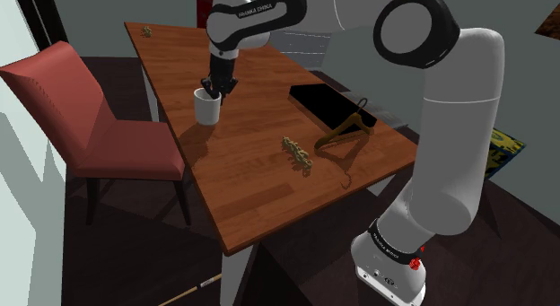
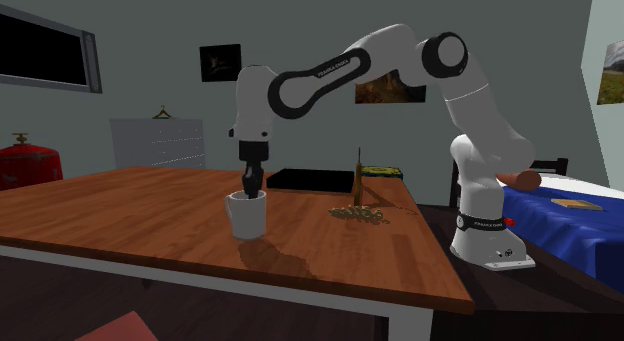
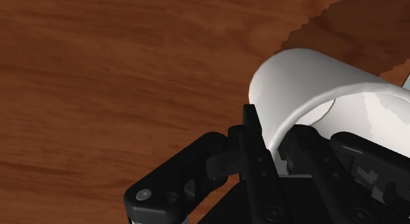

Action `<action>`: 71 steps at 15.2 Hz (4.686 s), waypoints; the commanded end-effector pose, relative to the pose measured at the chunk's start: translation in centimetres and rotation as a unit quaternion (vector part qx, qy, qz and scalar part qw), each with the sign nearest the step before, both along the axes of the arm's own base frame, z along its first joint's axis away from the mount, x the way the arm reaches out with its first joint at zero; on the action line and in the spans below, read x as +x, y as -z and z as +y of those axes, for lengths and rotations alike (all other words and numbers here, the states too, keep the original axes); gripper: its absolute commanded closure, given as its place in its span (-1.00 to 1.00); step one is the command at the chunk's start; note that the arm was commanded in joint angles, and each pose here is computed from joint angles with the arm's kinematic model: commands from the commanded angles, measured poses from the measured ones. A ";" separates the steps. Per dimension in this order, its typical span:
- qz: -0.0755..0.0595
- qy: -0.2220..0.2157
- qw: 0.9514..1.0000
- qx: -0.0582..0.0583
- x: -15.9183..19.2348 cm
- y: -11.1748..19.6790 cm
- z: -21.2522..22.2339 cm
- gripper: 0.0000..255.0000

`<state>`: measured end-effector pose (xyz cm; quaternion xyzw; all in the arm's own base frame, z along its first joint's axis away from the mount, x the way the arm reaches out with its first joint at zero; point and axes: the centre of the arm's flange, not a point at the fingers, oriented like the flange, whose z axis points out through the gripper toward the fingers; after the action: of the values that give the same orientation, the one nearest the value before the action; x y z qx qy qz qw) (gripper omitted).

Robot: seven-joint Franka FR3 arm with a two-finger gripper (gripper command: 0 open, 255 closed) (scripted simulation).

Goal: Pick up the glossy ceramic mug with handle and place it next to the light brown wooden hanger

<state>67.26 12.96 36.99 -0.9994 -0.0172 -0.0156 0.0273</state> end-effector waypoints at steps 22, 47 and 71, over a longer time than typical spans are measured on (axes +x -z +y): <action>0.000 0.000 1.000 0.000 0.0 -12.2 0.0 1.00; 0.000 0.000 1.000 0.000 0.0 -25.0 0.0 1.00; 0.000 0.000 1.000 0.000 -26.1 -25.0 -18.1 1.00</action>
<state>42.29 -4.51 61.96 -0.9994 -0.0168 -0.0156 0.0271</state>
